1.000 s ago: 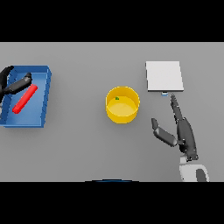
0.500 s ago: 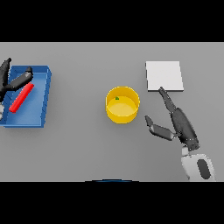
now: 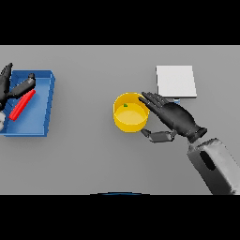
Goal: Pick up the red beaker and tilt it to pour out 1 green nut into yellow bowl. Pick up the yellow bowl and place it on the metallic measuring scale.
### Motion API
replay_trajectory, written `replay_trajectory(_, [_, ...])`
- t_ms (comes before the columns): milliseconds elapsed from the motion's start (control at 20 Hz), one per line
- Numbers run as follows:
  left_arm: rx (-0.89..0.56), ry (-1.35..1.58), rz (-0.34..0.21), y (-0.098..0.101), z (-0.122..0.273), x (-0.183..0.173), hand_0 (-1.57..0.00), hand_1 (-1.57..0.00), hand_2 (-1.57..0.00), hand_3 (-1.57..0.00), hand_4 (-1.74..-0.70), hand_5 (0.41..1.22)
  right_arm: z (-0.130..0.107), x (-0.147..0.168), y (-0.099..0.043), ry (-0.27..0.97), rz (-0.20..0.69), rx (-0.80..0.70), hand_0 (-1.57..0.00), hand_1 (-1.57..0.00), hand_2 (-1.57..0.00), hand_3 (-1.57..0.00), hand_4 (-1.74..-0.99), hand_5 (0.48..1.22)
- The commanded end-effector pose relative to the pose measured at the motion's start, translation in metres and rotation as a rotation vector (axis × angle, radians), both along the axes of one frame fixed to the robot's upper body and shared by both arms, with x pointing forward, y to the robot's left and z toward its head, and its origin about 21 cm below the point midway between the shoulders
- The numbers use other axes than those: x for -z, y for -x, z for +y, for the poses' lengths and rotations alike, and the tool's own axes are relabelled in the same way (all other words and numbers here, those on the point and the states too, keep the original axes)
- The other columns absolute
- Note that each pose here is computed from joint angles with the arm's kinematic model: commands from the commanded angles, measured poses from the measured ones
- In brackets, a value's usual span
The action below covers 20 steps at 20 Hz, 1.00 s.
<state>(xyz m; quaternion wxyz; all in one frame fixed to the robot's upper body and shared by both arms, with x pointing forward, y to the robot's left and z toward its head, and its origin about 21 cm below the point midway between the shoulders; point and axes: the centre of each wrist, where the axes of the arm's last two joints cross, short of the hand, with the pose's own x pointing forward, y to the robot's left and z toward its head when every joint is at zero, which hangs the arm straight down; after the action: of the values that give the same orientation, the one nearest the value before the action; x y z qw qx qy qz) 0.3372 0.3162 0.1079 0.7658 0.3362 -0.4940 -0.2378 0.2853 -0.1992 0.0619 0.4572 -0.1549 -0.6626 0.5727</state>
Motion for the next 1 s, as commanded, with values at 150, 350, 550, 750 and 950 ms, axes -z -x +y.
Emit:
replay_trajectory(150, [0.008,0.002,0.013,-0.004,-0.004,-0.003,0.00,0.00,0.00,0.00,-0.80,0.723,0.014,-0.005,-0.018,0.104,0.022,-0.077,0.00,0.00,0.00,0.00,-1.274,0.656])
replay_trajectory(350, [0.016,-0.004,0.005,0.000,0.002,-0.001,0.00,0.00,0.00,0.00,-0.80,0.717,0.026,-0.008,-0.032,0.201,0.042,-0.169,0.00,0.00,0.00,0.00,-1.269,0.683])
replay_trajectory(550, [0.011,-0.003,0.001,-0.002,0.000,-0.002,0.00,0.00,0.00,0.00,-0.79,0.723,0.039,-0.001,-0.045,0.256,0.082,-0.224,0.00,0.00,0.00,0.00,-1.246,0.686])
replay_trajectory(750, [0.015,-0.009,0.005,-0.006,0.002,-0.002,0.00,0.00,0.00,0.00,-0.80,0.733,0.046,0.005,-0.050,0.313,0.126,-0.262,0.00,0.00,0.00,0.00,-1.260,0.679])
replay_trajectory(950, [0.012,-0.006,-0.003,-0.009,0.004,-0.005,0.00,0.00,0.00,0.00,-0.80,0.735,0.050,0.013,-0.053,0.373,0.155,-0.270,0.00,0.00,0.00,0.00,-1.295,0.671])
